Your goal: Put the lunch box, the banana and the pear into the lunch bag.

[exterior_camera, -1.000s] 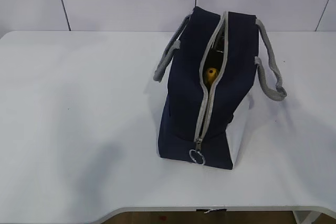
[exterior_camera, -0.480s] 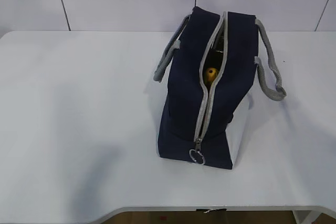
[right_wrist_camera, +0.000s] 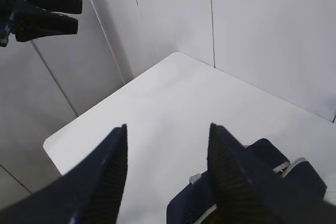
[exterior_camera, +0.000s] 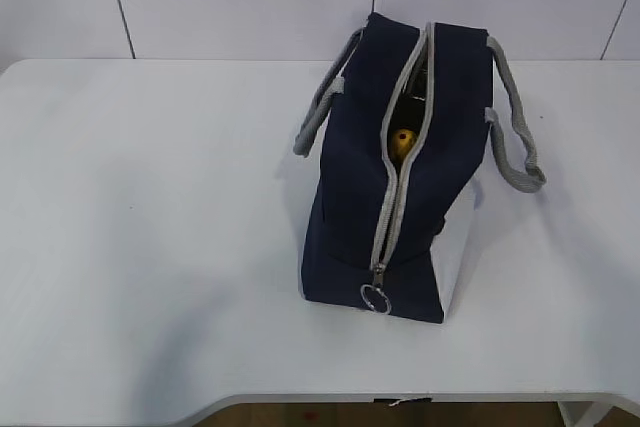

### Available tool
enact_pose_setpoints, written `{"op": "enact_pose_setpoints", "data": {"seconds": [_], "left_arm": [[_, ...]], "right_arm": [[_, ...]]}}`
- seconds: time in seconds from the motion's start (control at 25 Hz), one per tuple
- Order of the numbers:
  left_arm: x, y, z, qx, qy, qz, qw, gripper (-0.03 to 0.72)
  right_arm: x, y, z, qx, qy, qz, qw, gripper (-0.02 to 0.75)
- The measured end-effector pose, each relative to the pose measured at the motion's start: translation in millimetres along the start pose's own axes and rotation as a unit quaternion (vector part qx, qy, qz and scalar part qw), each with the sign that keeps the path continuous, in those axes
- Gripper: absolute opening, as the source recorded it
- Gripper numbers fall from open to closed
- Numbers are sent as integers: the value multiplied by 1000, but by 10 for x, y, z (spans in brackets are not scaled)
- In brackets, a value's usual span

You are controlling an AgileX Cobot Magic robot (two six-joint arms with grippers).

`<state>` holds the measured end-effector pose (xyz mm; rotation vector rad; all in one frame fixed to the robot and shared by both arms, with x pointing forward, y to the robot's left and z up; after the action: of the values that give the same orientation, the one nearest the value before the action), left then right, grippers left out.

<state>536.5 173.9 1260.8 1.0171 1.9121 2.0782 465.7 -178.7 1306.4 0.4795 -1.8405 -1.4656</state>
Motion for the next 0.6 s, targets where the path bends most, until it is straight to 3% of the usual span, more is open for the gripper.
{"op": "enact_pose_setpoints", "data": {"seconds": [0.24, 0.6], "left_arm": [[213, 83, -59, 26, 5, -26, 999, 409], [517, -46, -195, 48, 3, -30, 998, 408]], "right_arm": [[212, -71, 184, -6, -13, -3, 1000, 399], [362, -171, 223, -30, -59, -32, 997, 397]]}}
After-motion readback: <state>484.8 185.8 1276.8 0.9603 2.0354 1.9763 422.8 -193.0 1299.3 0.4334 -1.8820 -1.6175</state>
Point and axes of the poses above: a point on each arm's last joint axis where the gripper is mounted, x pointing back along that axis away from the gripper, z along the wrist's bending axis when the last joint is at zero, y = z × x, the point moved 8 cm from there along -x, pointing out along that axis toward the gripper, and after that the axes turned 11 degrees about x, right-handed, at the moved point
